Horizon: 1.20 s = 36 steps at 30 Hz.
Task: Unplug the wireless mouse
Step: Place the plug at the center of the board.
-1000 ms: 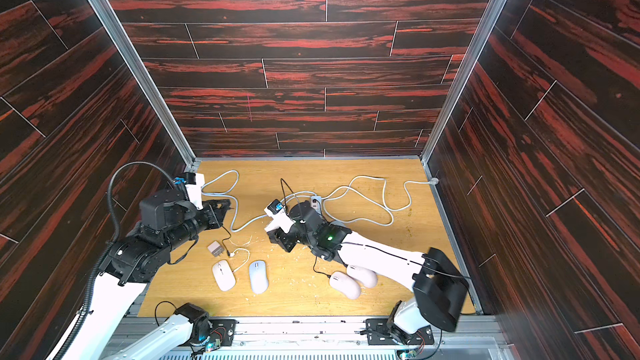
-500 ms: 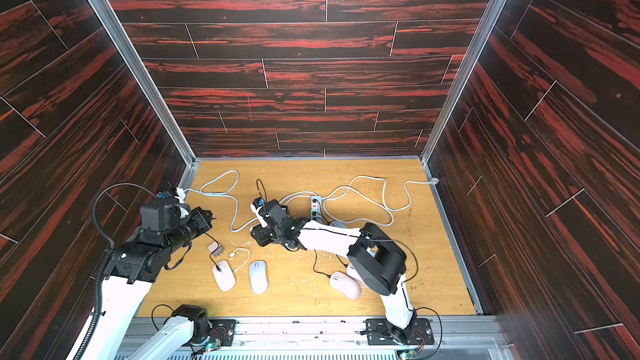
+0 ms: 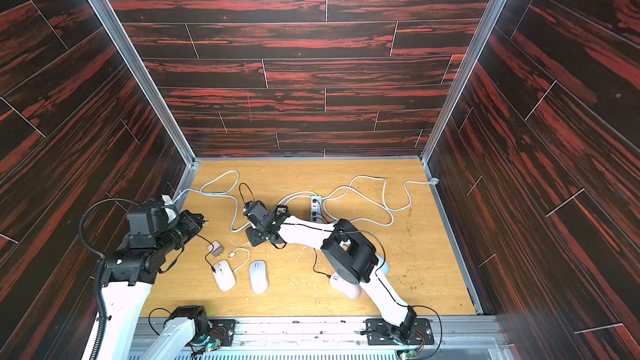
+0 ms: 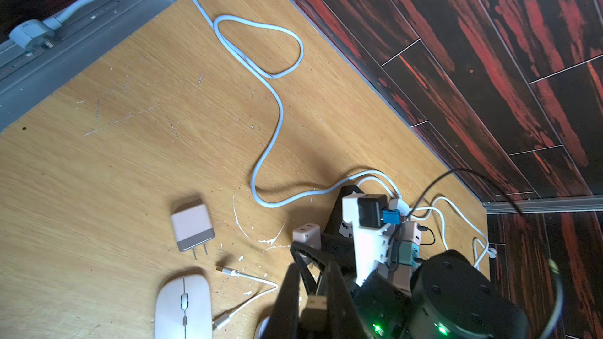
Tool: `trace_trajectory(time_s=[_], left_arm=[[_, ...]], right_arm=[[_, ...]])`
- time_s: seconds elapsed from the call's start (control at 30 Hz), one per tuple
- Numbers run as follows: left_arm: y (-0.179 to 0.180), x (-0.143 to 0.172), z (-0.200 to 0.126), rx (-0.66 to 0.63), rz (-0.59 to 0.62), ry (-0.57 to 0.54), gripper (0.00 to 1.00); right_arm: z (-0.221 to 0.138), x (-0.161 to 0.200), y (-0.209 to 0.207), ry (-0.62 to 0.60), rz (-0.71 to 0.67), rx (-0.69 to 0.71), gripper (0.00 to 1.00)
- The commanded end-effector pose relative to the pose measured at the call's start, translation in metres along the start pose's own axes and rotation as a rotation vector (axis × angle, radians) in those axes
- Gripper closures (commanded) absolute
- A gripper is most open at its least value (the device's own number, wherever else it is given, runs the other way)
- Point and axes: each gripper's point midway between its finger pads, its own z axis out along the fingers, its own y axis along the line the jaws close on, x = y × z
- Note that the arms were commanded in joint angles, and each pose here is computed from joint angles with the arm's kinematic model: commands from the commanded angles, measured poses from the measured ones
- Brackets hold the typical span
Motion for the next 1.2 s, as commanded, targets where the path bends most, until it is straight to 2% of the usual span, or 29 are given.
trace_trajectory(time_s=[0.0,0.13,0.23,0.37,0.5,0.57,0.8,0.97,1.07,1.17], left_arm=[[-0.002,0.001,-0.004,0.019,0.005,0.002,1.00],[-0.002,0.001,-0.005,0.019,0.010,0.002,1.00],[-0.003,0.001,-0.007,0.021,0.015,0.002,1.00],[-0.002,0.002,-0.008,0.020,0.016,0.002,1.00],[-0.001,0.004,-0.007,0.020,0.015,0.007,1.00],[-0.001,0.004,-0.008,0.022,0.014,0.008,1.00],[-0.002,0.006,-0.009,0.033,0.008,0.013,1.00],[-0.010,0.010,-0.006,0.076,0.005,0.039,1.00],[-0.016,0.016,0.001,0.111,-0.032,0.073,1.00],[-0.021,0.027,0.008,0.108,-0.017,0.103,1.00]], right_arm=[[0.010,0.007,0.003,0.038,-0.024,0.014,0.90],[0.017,0.012,0.010,0.057,-0.034,-0.005,0.83],[0.020,0.013,0.014,0.061,-0.036,-0.012,0.71],[0.020,0.014,0.015,0.063,-0.033,-0.017,0.59],[0.015,0.009,0.016,0.050,-0.032,-0.020,0.56],[0.012,0.007,0.017,0.044,-0.036,-0.022,0.48],[-0.002,0.002,0.022,0.022,-0.030,-0.042,0.47],[-0.044,-0.014,0.021,-0.087,-0.017,-0.043,0.49],[-0.090,-0.023,0.015,-0.201,-0.003,-0.040,0.50],[-0.139,-0.025,0.005,-0.311,0.010,-0.017,0.51]])
